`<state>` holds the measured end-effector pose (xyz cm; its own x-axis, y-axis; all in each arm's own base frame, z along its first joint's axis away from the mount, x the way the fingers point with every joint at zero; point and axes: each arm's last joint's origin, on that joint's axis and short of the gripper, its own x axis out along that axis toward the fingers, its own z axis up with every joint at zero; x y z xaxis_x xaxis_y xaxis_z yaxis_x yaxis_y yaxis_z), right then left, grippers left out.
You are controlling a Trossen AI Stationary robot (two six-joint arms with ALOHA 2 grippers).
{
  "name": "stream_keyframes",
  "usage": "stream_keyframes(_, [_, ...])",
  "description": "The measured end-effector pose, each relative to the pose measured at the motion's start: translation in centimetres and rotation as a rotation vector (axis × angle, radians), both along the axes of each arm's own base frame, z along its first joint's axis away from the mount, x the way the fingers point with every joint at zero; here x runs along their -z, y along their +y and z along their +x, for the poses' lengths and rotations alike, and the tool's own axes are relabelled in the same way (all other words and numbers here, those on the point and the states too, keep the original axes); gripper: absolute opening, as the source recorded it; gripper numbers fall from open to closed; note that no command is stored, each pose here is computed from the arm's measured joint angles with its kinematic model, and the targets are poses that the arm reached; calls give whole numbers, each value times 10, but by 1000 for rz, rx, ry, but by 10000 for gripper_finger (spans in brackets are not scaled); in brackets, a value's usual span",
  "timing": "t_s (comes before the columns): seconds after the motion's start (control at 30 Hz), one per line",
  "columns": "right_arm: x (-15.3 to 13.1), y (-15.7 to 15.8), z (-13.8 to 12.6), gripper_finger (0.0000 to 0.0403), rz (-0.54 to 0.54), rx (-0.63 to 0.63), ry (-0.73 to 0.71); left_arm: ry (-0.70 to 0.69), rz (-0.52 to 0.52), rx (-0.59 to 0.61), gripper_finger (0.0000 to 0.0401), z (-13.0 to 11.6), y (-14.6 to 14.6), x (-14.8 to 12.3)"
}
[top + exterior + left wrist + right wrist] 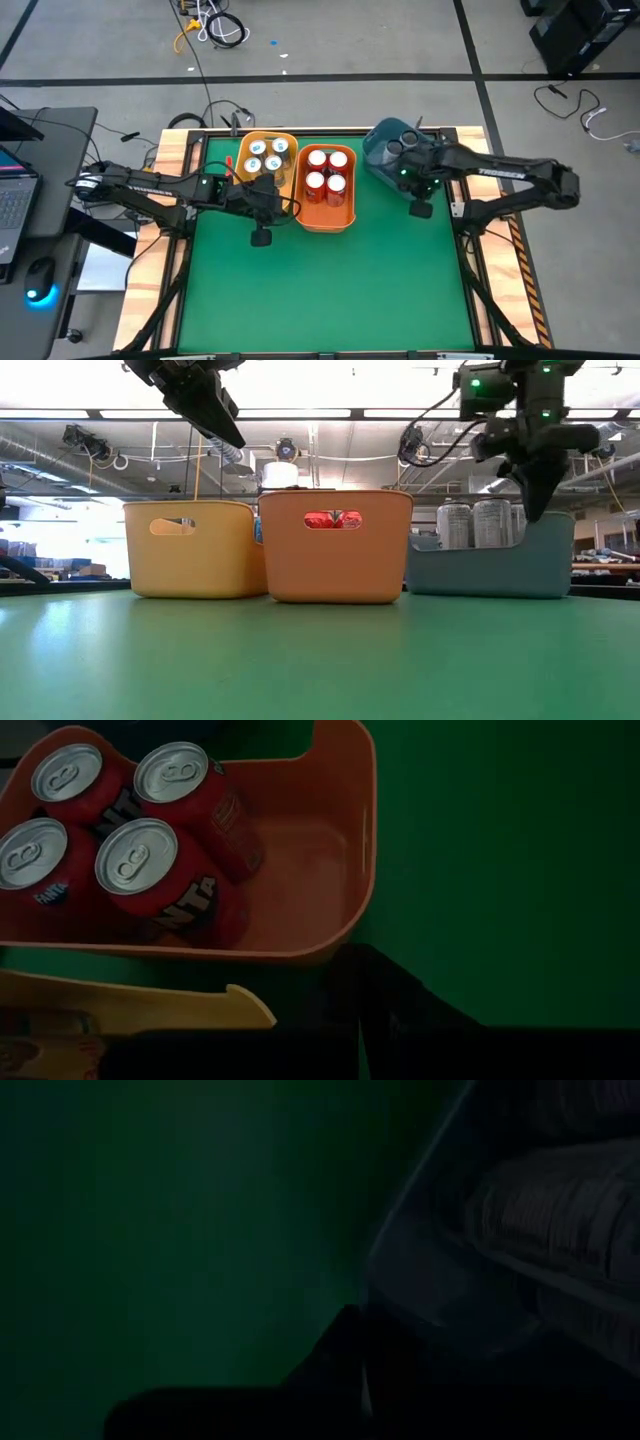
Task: Sort soda cans
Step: Adjust all the bins
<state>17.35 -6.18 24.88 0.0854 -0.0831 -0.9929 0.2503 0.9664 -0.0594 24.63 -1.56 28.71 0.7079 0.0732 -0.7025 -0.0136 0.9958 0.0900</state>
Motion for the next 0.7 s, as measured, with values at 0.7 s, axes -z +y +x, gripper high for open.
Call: stream_keyframes(0.7, [-22, 45, 115, 2, 106, 20, -34, -71, -94, 90, 0, 8, -4, 11])
